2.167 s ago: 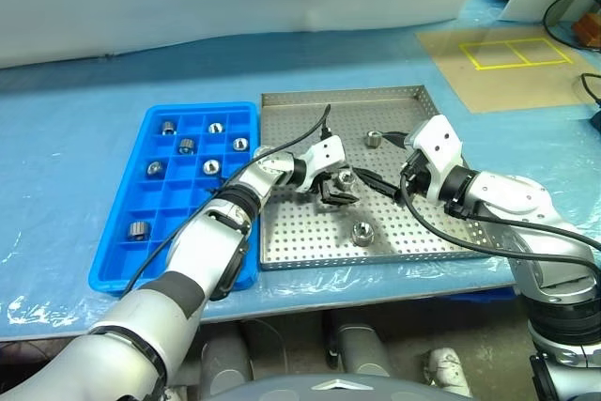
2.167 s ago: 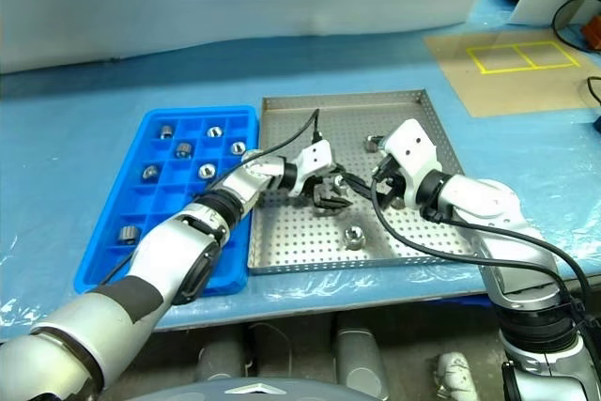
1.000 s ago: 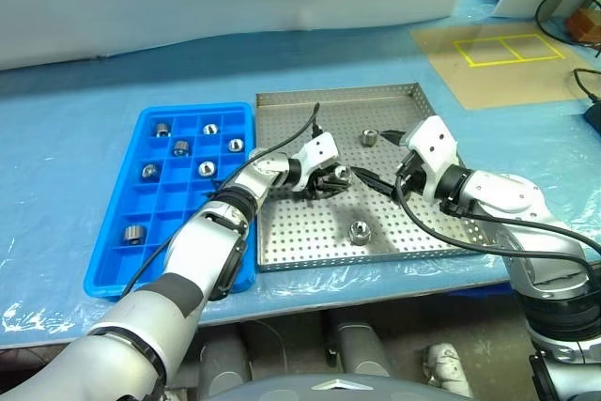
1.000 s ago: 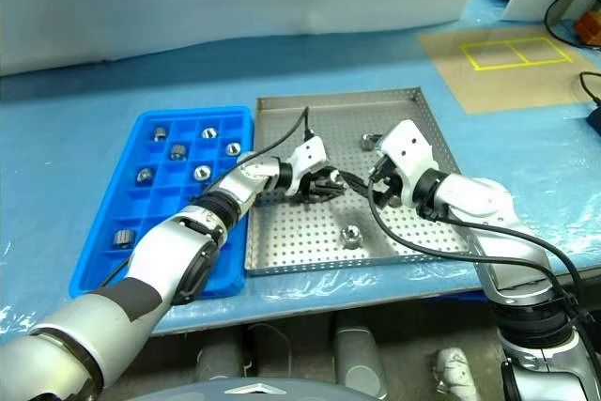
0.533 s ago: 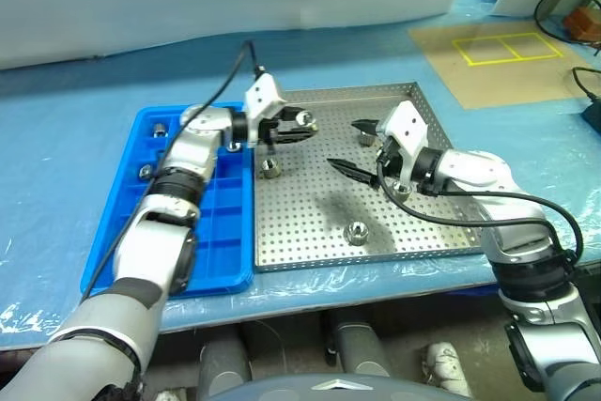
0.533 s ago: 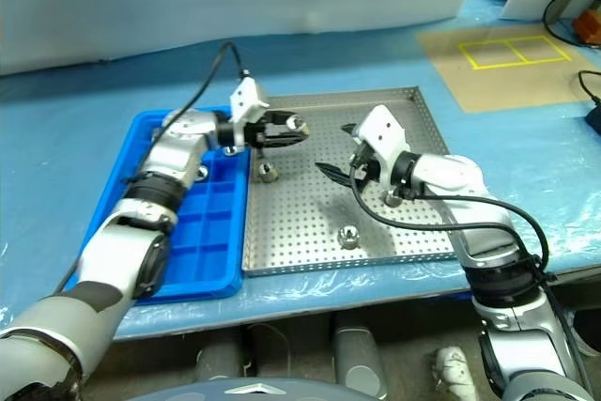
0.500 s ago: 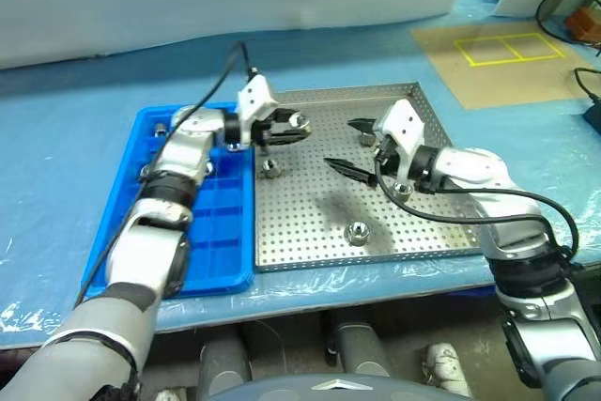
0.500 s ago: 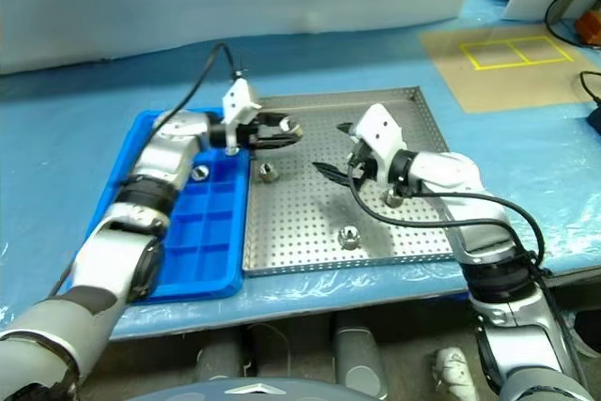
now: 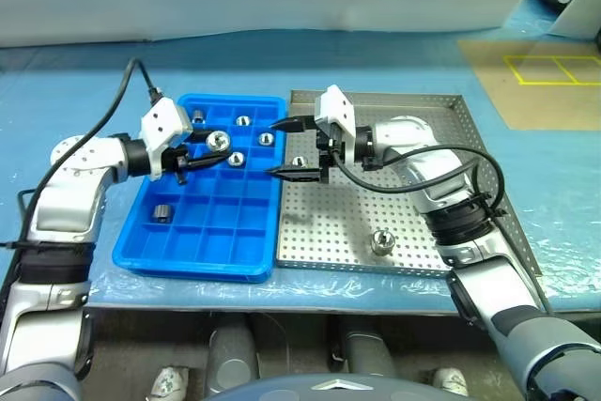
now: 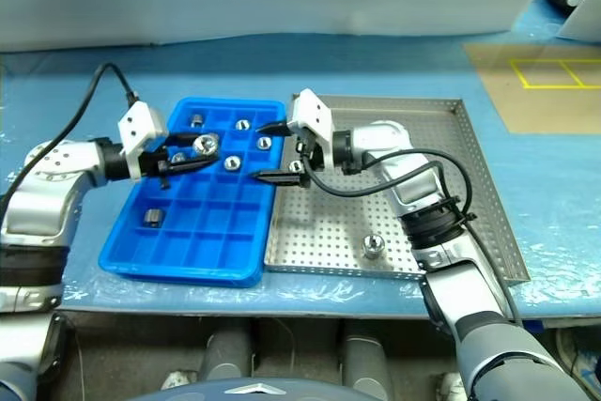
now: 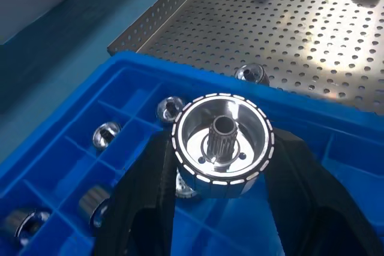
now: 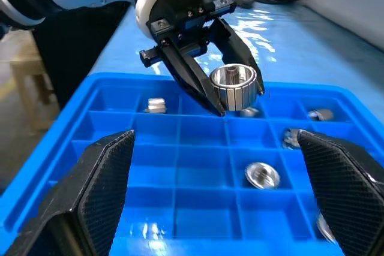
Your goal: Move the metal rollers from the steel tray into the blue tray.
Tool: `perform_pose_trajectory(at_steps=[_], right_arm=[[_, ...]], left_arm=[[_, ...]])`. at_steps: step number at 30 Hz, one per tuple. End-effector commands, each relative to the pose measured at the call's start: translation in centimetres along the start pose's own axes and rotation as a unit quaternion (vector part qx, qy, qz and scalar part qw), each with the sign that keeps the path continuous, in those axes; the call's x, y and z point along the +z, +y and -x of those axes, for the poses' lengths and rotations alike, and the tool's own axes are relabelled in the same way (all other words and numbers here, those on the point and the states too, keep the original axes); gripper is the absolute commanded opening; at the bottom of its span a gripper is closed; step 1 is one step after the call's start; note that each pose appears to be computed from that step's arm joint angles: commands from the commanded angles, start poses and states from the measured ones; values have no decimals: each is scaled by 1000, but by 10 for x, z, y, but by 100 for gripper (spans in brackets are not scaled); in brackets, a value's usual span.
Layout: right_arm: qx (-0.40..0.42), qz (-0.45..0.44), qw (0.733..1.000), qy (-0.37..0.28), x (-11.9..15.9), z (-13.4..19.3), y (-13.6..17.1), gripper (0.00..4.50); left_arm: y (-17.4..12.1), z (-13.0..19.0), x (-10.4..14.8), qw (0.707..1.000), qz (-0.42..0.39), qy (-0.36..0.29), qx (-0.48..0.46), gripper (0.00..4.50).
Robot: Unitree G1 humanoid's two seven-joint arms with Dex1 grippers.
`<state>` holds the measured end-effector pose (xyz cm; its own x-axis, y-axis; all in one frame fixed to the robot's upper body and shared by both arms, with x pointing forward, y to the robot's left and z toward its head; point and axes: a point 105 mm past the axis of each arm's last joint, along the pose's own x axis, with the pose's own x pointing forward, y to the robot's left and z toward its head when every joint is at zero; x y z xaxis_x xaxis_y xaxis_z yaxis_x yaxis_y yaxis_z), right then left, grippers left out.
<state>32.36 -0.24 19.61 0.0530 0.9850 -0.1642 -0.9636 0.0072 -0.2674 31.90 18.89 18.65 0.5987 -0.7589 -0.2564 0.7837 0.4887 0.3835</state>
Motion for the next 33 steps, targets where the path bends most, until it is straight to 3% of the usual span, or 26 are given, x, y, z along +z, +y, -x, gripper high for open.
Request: perform_pose_trajectory(at_steps=[1,7,15,24,33], right_arm=[[36,30,999,-10,9,-11,2,450],[75,37,996,-21,9,-26,6,450],[78,34,996,-20,5,-28,7,450],[53,32,998,-8,-2,-20,6,450],[29,34,999,3,-6,-11,5,450]], left_arm=[[-6,23,15,1000,-18,-3,23,171],[-23,47,-11,997,6,52,50,171],[-46,53,-29,996,40,70,39,171],[-34,26,-45,996,55,51,53,171],[-4,-2,-46,994,50,15,100,171]])
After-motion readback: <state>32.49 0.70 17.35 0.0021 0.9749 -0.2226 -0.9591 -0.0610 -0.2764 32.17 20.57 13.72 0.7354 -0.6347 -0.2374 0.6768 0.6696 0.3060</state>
